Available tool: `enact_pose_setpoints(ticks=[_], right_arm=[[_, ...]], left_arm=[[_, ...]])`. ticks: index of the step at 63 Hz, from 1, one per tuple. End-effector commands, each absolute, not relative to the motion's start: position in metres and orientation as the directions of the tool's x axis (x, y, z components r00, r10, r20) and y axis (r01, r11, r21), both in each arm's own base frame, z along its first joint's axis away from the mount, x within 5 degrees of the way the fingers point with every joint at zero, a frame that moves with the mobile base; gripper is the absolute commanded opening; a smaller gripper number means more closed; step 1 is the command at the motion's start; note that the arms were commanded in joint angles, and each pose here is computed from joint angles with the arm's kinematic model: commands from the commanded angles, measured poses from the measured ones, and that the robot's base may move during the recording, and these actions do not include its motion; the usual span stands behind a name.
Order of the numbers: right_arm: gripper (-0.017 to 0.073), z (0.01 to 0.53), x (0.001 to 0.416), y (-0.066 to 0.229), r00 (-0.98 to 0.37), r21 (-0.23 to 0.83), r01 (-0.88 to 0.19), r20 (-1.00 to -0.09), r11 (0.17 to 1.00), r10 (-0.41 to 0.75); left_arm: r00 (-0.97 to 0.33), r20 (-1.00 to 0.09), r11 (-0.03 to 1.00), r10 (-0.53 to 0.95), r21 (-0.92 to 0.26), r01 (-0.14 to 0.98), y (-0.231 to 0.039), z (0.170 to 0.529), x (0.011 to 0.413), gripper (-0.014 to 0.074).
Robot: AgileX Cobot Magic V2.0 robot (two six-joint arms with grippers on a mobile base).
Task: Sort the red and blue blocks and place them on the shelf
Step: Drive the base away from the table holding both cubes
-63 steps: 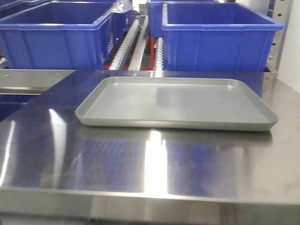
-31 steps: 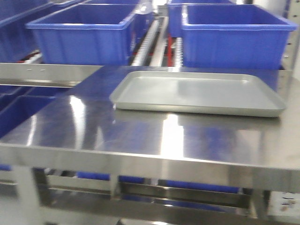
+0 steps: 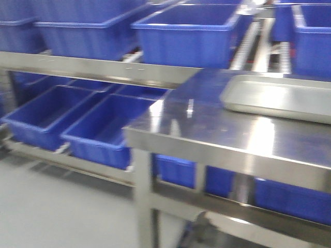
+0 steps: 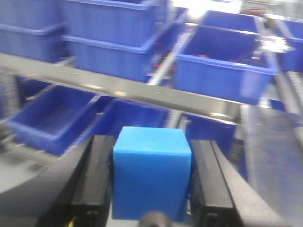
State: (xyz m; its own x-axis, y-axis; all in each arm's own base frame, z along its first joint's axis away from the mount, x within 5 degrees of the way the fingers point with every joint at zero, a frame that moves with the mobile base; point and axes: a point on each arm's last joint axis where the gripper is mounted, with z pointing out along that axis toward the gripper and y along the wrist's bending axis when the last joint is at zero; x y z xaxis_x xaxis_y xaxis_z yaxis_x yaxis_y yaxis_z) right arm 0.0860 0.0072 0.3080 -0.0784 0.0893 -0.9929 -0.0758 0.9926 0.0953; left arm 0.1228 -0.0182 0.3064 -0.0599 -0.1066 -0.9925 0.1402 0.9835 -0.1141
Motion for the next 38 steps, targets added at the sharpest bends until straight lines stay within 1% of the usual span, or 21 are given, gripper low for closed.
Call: enact_pose_setpoints(ticks=[1,38], right_arm=[[0.0375,0.3252,0.0854,0.0063,0.035,0.092,-0.077,-0.995,0.993,0.094],[0.0375,0.3252,0.0854,0.0063,0.035,0.092,-0.077,-0.995,0.993,0.094]], left_arm=[[0.062,-0.991,0.983,-0.123,-0.113,0.145,-0.0173,0.325,0.1224,0.0321],[0.062,-0.991,0.983,-0.123,-0.113,0.145,-0.0173,0.325,0.1224,0.0321]])
